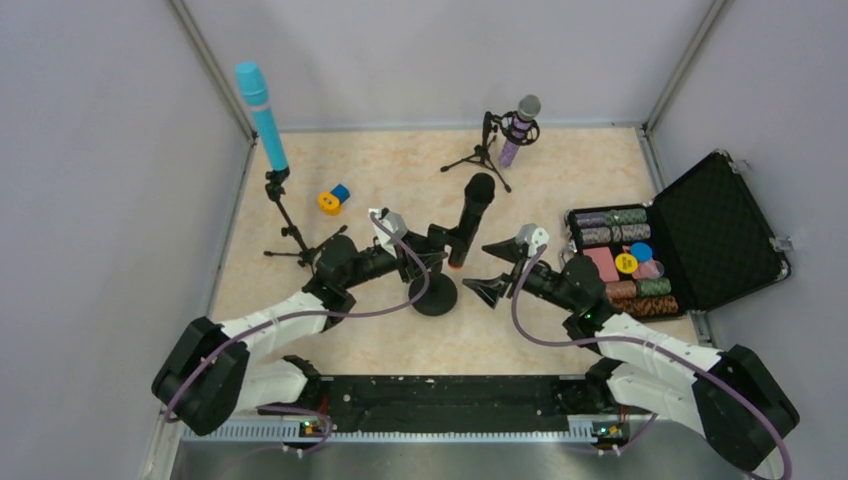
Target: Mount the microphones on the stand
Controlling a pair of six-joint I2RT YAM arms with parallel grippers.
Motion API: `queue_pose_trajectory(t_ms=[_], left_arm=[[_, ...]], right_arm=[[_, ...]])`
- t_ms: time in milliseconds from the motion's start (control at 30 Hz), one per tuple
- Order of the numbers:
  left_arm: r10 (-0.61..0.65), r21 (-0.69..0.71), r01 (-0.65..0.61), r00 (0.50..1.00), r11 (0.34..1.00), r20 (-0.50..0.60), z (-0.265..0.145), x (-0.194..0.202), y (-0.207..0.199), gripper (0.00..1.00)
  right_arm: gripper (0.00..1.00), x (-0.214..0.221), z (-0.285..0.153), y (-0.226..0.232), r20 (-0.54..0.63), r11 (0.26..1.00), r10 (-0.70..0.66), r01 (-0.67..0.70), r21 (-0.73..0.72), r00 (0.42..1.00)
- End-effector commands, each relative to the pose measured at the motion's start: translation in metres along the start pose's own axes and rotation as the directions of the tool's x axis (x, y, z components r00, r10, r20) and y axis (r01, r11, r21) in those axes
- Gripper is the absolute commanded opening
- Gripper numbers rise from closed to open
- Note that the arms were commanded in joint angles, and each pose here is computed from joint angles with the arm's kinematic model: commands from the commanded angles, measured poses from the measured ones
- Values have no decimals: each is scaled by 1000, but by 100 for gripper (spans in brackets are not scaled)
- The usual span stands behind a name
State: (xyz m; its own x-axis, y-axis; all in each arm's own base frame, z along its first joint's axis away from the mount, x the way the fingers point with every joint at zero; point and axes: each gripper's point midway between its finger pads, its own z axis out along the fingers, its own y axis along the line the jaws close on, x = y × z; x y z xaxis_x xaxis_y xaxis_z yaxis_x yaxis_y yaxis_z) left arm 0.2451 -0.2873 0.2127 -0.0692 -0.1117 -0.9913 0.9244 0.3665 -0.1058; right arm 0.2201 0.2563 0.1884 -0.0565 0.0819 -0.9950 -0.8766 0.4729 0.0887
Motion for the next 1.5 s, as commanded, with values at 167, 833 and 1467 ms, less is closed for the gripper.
queue_pose_trajectory(t_ms=[167, 833, 1467], left_arm=[[151, 38, -169, 947, 985, 285, 14, -111, -40, 0], [12, 120, -101, 811, 988, 584, 11, -200, -90, 0], [95, 51, -180, 715, 982, 693, -16, -256, -99, 0]], right_arm=[[88, -21, 8, 18, 116, 992, -55, 68, -107, 992], [78, 0, 21, 46, 153, 974, -56, 88, -208, 987], [69, 70, 12, 9, -100, 993, -115, 113, -32, 988]])
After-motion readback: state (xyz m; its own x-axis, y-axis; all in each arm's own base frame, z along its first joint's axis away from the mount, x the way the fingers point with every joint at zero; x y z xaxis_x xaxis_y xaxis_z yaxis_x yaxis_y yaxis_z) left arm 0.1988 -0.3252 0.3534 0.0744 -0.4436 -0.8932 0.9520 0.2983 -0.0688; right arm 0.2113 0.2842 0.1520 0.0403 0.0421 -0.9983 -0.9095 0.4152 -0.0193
